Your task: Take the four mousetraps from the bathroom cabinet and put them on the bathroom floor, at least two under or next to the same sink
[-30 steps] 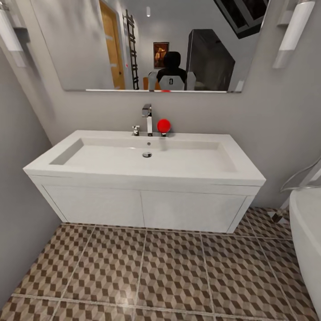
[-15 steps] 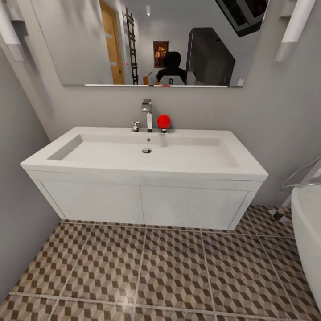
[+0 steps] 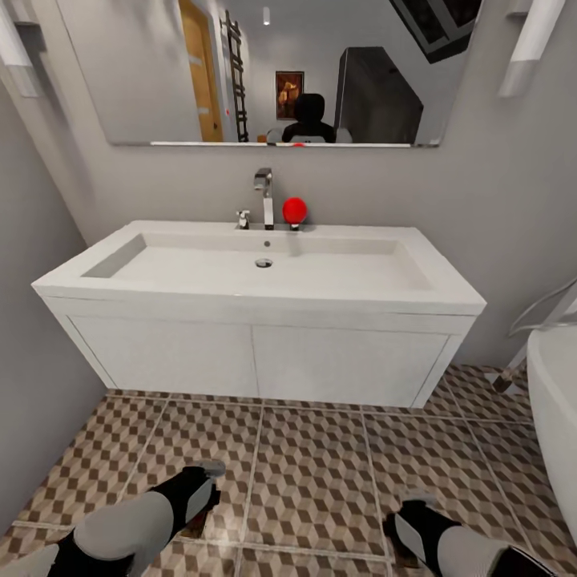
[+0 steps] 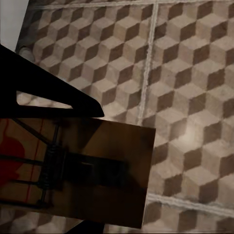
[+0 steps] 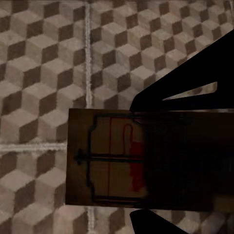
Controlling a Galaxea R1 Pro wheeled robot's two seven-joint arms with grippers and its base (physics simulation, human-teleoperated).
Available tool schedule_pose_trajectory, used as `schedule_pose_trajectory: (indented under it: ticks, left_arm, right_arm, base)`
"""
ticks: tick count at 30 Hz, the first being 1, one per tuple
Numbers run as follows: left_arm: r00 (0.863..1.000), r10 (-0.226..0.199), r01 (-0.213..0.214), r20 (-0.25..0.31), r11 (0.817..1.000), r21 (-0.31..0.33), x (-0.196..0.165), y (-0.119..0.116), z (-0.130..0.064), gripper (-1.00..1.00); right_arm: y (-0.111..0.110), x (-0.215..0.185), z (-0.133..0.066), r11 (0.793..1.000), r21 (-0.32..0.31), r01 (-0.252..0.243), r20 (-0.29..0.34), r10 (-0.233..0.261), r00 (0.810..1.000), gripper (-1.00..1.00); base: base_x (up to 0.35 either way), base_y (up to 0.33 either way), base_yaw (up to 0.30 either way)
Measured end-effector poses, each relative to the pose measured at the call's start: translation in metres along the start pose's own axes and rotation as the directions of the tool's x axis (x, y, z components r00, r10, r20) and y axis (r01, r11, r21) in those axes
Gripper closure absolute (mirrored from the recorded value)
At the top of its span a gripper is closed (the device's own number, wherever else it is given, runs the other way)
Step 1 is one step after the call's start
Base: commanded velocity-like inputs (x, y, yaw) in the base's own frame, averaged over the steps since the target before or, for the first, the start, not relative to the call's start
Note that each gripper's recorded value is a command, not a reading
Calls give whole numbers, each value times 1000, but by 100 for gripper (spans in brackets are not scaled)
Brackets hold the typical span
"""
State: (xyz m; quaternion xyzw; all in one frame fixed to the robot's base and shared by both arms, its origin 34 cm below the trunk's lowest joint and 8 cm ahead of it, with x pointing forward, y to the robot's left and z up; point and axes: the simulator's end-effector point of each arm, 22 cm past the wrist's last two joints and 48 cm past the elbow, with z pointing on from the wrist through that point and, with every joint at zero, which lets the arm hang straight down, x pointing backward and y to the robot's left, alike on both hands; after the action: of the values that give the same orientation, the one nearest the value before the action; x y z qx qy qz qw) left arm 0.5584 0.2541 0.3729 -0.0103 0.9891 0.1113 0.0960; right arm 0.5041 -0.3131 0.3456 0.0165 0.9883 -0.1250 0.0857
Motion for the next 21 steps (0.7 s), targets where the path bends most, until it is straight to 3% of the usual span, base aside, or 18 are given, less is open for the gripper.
schedule_pose_trajectory:
  ticks: [11,21]
  left_arm:
    - [998,-6,7,67,1000,-3,-39,-6,6,100]
    - [997,-12,11,75,1000,6,-36,-15,23,100]
  right_arm:
    - [45,-42,4,995,-101,1,104,9,995,100]
    - [44,-38,24,996,-89,0,106,9,994,100]
  base:
    - [0,0,0]
    - [0,0,0]
